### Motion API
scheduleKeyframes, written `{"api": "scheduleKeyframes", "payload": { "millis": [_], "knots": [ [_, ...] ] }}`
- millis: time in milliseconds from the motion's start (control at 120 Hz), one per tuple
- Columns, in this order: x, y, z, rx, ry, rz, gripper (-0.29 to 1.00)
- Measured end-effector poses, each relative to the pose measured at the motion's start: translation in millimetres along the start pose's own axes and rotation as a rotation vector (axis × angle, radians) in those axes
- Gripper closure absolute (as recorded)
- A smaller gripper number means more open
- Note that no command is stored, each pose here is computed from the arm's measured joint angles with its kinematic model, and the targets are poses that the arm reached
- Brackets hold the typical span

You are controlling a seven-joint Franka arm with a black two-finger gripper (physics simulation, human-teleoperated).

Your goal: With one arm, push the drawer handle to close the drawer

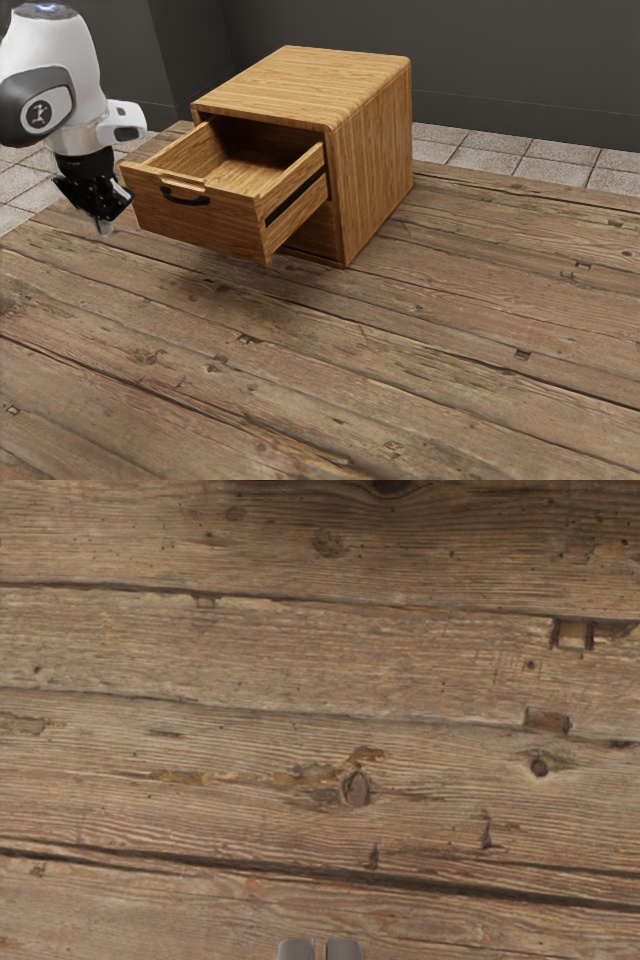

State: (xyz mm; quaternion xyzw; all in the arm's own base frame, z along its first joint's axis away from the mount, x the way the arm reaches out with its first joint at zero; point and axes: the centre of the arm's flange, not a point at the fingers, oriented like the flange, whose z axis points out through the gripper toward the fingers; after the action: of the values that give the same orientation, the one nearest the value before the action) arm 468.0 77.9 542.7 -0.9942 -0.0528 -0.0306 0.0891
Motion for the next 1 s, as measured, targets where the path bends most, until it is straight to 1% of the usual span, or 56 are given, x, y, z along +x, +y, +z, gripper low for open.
{"api": "scheduleKeyframes", "payload": {
  "millis": [175, 292, 367, 583, 800, 1000],
  "knots": [
    [37, 9, 21, 0.0, 0.114, -0.004, 0.78],
    [55, 20, 16, -0.003, 0.193, 0.006, 0.78],
    [64, 25, 15, -0.004, 0.222, 0.009, 0.78],
    [88, 33, 25, 0.001, 0.26, 0.009, 0.79],
    [115, 35, 24, 0.014, 0.294, 0.002, 0.79],
    [138, 38, 36, 0.025, 0.292, -0.002, 0.79]
  ]
}}
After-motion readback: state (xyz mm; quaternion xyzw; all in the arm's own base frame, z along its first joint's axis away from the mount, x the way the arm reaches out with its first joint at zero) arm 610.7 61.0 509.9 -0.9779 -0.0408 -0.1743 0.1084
